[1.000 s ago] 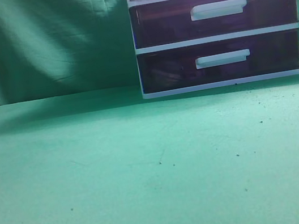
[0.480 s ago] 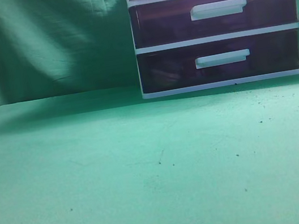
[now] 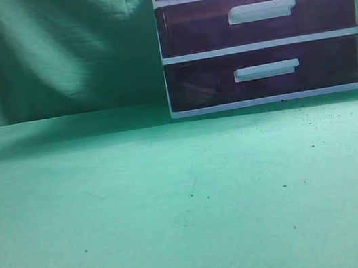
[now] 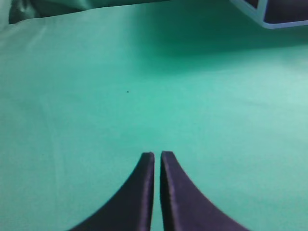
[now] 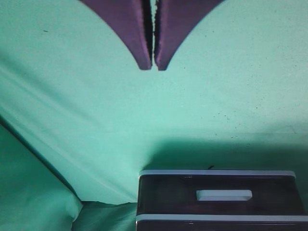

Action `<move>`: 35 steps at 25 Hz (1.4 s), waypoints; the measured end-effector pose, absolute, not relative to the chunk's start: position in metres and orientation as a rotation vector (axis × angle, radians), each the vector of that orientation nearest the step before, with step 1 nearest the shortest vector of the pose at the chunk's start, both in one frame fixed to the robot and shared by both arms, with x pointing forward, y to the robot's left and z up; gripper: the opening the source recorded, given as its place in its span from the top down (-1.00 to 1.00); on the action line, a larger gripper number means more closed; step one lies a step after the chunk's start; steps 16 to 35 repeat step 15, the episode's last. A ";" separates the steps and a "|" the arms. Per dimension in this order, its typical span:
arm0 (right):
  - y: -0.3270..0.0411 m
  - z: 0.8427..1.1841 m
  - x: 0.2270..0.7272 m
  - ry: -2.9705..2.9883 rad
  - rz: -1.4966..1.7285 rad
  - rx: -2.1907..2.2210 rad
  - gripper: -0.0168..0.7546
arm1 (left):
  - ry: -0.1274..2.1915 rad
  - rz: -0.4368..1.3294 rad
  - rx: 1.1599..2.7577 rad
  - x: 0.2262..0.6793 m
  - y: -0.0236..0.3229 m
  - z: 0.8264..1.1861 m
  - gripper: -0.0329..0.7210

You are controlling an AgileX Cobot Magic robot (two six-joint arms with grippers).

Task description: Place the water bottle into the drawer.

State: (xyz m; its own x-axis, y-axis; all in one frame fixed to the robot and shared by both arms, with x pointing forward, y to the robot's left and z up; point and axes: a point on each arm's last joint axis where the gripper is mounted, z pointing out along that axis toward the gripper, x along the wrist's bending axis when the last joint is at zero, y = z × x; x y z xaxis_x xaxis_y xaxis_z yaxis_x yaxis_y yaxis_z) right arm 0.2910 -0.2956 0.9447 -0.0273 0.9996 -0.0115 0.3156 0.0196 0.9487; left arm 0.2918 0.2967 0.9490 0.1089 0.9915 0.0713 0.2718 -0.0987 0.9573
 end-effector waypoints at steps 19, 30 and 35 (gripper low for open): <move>-0.296 0.945 0.291 1.469 1.047 1.418 0.96 | 1.276 1.048 1.533 0.292 0.295 0.949 0.91; -0.296 0.945 0.291 1.469 1.047 1.418 0.96 | 1.276 1.048 1.533 0.292 0.295 0.949 0.91; -0.296 0.945 0.291 1.469 1.047 1.418 0.96 | 1.276 1.048 1.533 0.292 0.295 0.949 0.91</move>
